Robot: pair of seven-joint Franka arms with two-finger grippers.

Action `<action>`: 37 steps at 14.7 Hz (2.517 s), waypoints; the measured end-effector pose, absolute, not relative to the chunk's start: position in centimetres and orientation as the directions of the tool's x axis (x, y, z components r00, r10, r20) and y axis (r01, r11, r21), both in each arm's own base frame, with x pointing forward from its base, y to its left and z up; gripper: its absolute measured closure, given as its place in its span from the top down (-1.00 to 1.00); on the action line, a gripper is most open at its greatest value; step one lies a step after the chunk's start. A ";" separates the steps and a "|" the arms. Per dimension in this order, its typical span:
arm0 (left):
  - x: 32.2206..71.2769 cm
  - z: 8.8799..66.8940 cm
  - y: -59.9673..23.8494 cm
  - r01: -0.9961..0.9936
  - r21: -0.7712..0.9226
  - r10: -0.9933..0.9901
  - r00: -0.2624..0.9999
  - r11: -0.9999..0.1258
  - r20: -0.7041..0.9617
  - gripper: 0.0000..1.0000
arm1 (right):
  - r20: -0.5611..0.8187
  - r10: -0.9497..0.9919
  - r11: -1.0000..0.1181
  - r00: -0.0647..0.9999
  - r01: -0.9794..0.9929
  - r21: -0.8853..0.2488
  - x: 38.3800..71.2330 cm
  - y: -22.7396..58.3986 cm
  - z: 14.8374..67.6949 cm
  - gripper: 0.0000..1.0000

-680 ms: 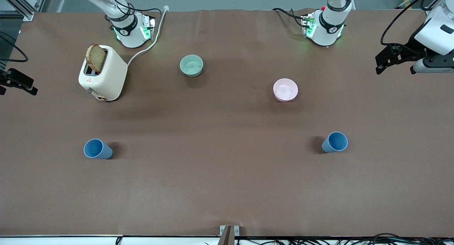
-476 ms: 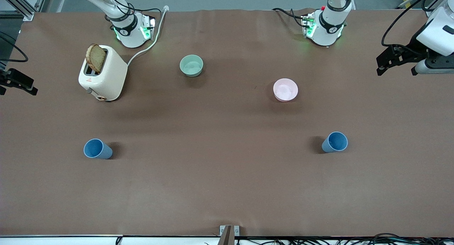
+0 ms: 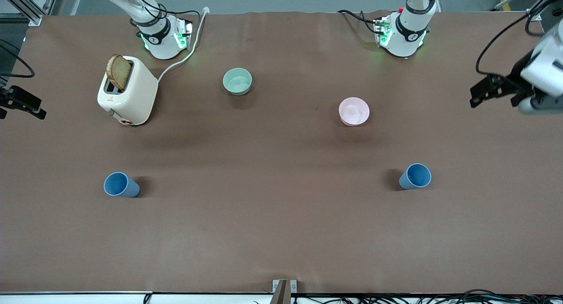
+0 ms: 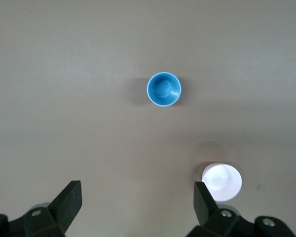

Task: Stack blue cups with both arms
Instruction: 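Reach the left and right grippers toward the two blue cups, then close the left and right grippers around the blue cups, then carry the cup to table center with the left gripper while the right gripper lifts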

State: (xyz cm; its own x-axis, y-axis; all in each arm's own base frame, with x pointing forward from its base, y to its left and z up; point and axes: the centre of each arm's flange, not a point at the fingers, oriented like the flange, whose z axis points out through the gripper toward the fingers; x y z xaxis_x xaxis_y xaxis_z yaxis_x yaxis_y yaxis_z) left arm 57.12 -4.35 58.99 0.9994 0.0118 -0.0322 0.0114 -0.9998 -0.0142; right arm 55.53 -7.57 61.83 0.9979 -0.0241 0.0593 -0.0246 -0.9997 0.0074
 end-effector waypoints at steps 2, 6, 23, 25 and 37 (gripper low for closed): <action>59.9 52.8 -3.9 0.016 -0.001 0.016 0.998 -1.000 -0.058 1.00 | 0.061 -0.024 -1.000 0.998 -0.025 0.008 55.6 -7.6 61.6 1.00; 62.3 40.4 -3.9 0.017 0.024 0.015 0.998 -1.000 -0.061 1.00 | 0.085 -0.026 -1.000 0.996 -0.027 0.014 57.1 -7.8 59.6 1.00; 66.1 26.1 -3.4 0.062 0.058 0.055 0.991 -0.996 -0.122 -0.18 | 0.107 -0.033 -0.998 0.994 -0.039 0.054 62.3 -9.3 39.1 0.97; 66.1 25.9 -3.4 0.063 0.059 0.055 0.991 -0.996 -0.125 -0.52 | 0.116 -0.033 -0.998 0.993 -0.039 0.055 63.1 -9.2 36.5 0.96; 63.3 34.9 -16.1 0.080 0.079 0.065 0.983 -0.994 -0.171 -0.90 | 0.117 -0.082 -0.995 0.990 -0.075 -0.059 64.4 -9.5 25.8 0.76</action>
State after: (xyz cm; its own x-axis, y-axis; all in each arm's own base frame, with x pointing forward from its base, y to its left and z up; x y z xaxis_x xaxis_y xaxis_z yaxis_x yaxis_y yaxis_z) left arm 63.33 -16.14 34.93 0.9831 0.0651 -0.1711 0.0796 -0.9937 0.0794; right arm 64.37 -9.47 25.80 0.9897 -0.0816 0.1175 -0.0751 -0.9955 -0.0586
